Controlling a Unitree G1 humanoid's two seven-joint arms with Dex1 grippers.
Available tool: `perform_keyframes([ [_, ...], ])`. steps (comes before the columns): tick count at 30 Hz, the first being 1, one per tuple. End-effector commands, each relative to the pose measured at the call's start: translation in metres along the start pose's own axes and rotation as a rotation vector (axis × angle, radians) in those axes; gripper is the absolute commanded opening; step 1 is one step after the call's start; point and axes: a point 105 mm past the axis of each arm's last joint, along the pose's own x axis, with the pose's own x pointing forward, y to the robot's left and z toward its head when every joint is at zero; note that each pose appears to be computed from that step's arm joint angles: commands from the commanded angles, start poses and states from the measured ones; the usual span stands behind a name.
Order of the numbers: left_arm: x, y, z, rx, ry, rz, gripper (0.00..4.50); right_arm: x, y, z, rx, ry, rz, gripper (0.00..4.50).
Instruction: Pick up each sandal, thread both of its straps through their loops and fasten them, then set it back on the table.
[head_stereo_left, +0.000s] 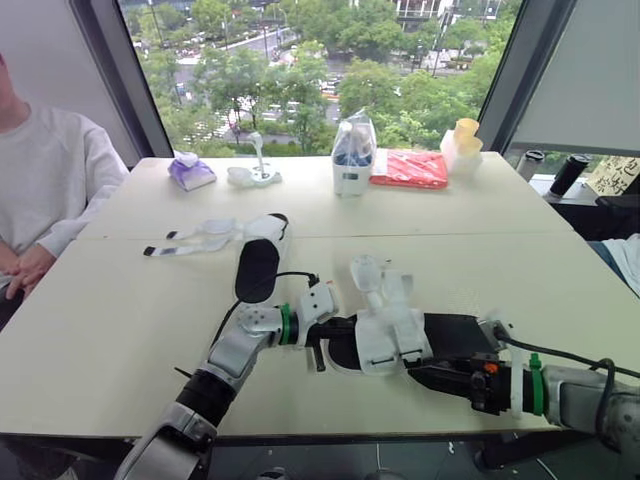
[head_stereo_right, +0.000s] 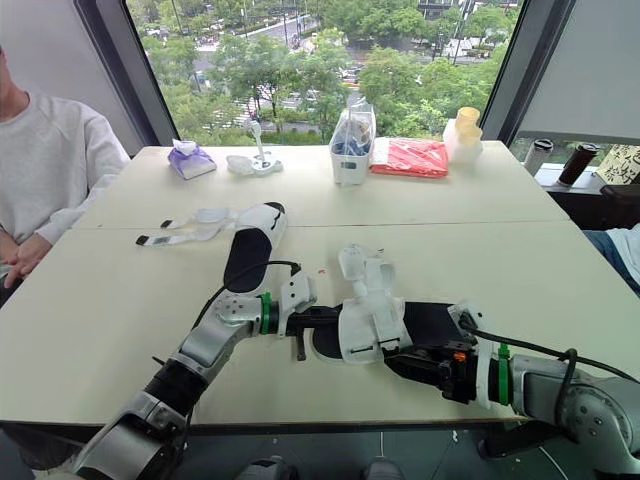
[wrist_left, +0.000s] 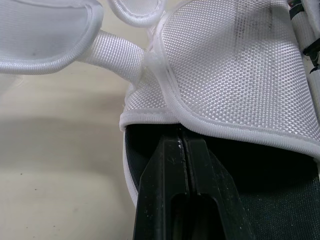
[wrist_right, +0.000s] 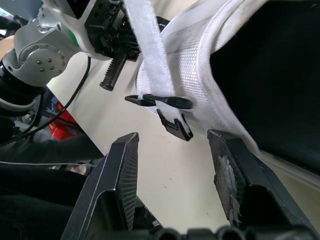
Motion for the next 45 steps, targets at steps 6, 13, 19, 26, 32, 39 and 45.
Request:
perform_keyframes([
  [6,-0.004,-0.006,-0.028,-0.053,0.093,0.008,0.0,0.006,0.003,0.01,-0.007,-0.066,0.017,0.05],
  [13,-0.003,-0.009,-0.031,-0.057,0.103,0.009,0.0,0.005,0.012,-0.006,0.008,-0.009,0.052,0.05],
  [19,-0.002,-0.011,-0.034,-0.056,0.114,-0.001,0.0,-0.009,0.032,-0.038,0.03,0.128,0.126,0.05],
  [26,-0.003,-0.012,-0.037,-0.055,0.124,-0.009,0.0,-0.027,0.051,-0.056,0.027,0.221,0.169,0.05],
  [32,-0.002,-0.012,-0.038,-0.054,0.127,-0.015,0.0,-0.038,0.072,-0.062,-0.01,0.292,0.227,0.05],
  [39,-0.001,-0.01,-0.038,-0.054,0.126,-0.018,0.0,-0.046,0.082,-0.04,-0.063,0.232,0.271,0.05],
  [45,0.001,-0.01,-0.038,-0.052,0.129,-0.024,0.0,-0.034,0.073,0.037,-0.037,-0.129,0.324,0.05],
])
